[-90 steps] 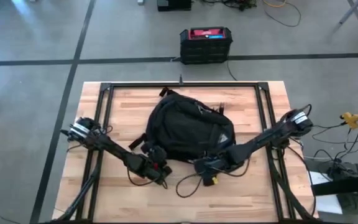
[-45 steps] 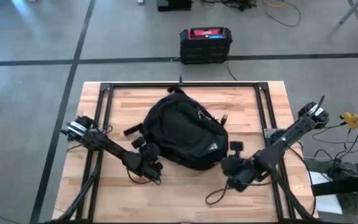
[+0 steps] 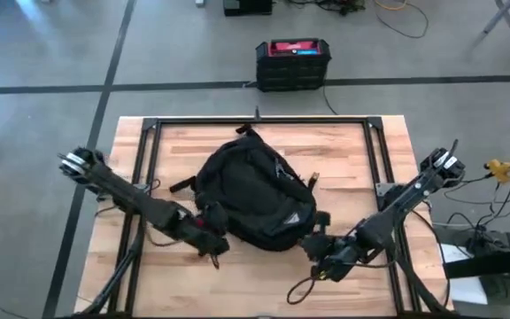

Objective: Unpack backpack
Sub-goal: Close the black backpack

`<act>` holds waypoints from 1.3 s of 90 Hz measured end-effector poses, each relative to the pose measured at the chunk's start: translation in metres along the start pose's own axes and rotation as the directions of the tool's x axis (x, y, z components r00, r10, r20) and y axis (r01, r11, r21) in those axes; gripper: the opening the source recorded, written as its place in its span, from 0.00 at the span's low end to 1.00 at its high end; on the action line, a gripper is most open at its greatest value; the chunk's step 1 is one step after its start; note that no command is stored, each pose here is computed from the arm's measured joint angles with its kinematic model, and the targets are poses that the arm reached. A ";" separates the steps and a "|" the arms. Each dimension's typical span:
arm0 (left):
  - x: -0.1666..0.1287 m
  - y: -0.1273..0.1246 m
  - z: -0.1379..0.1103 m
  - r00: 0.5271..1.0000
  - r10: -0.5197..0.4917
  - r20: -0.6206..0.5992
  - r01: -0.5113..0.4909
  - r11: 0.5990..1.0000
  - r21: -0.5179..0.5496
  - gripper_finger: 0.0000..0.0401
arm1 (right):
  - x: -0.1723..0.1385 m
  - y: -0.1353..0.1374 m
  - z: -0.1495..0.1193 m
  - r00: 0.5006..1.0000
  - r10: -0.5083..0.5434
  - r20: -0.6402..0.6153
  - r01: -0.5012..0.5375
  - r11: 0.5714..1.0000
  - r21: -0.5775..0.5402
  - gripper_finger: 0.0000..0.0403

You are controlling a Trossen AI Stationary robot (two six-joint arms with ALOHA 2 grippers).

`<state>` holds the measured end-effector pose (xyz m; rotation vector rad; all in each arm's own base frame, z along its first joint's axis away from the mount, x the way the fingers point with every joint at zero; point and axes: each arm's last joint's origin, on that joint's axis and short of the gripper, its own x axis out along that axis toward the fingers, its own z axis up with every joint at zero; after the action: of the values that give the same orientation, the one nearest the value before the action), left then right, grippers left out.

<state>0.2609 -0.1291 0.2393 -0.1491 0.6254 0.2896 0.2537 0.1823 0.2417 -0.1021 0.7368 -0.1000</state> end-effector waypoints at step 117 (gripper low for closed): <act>0.045 -0.025 -0.080 0.917 0.051 -0.396 0.002 0.991 0.132 0.29 | 0.009 -0.014 -0.041 0.950 -0.251 -0.184 0.246 0.968 -0.048 0.00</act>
<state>0.2590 -0.1606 0.1494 -0.0741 1.0509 0.2423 0.2324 0.1645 0.2073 -0.2108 0.9134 -0.3454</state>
